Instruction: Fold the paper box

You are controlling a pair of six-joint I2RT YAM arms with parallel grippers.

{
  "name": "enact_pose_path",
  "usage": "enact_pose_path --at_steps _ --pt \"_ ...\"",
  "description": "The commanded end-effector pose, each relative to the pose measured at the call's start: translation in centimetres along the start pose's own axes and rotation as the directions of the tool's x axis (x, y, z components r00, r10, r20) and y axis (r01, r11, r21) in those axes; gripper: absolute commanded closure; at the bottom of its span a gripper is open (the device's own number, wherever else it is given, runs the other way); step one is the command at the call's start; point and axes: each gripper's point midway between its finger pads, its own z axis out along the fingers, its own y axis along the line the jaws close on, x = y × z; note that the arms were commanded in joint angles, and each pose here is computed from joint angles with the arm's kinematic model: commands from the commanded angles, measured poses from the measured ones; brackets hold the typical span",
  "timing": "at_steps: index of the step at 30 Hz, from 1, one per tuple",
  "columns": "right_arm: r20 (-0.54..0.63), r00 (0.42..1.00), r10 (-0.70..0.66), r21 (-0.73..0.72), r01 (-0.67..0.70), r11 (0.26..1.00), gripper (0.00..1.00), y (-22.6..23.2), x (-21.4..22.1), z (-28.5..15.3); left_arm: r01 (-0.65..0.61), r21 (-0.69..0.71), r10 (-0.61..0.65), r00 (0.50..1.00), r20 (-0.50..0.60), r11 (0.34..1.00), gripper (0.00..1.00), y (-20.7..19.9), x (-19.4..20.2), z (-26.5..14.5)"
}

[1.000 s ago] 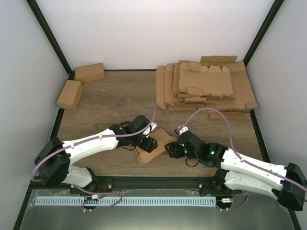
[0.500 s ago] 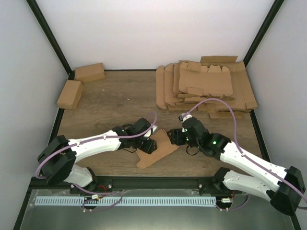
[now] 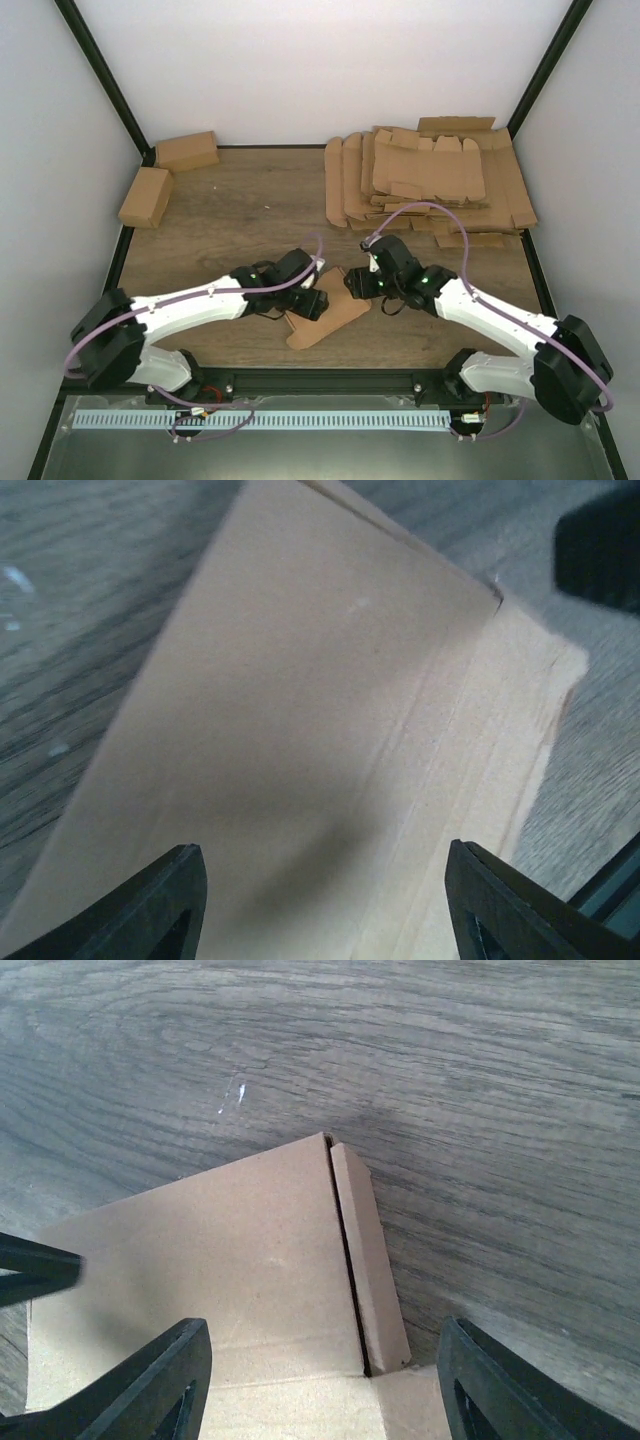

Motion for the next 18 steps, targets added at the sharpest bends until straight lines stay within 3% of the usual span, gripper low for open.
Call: enact_pose_path --at_steps 1,4,8,18 --pt "-0.016 0.999 -0.036 -0.053 0.036 0.998 0.36 0.4 -0.2 0.8 0.127 -0.038 -0.123 0.988 0.095 0.991 0.30 1.0 -0.6 -3.6" --pt "-0.032 0.998 -0.054 -0.059 0.052 0.997 0.35 0.4 -0.1 1.5 0.247 -0.006 -0.245 0.961 0.126 0.969 0.30 1.6 0.6 -4.9" --pt "-0.037 0.997 -0.061 -0.074 0.058 0.996 0.26 0.6 -0.5 2.4 0.394 0.084 -0.402 0.905 0.142 0.915 0.26 2.0 2.7 -6.1" --pt "-0.068 0.995 -0.074 -0.094 0.067 0.993 0.44 0.9 -0.6 4.6 0.552 0.229 -0.581 0.810 0.078 0.801 0.45 3.2 6.1 -3.6"
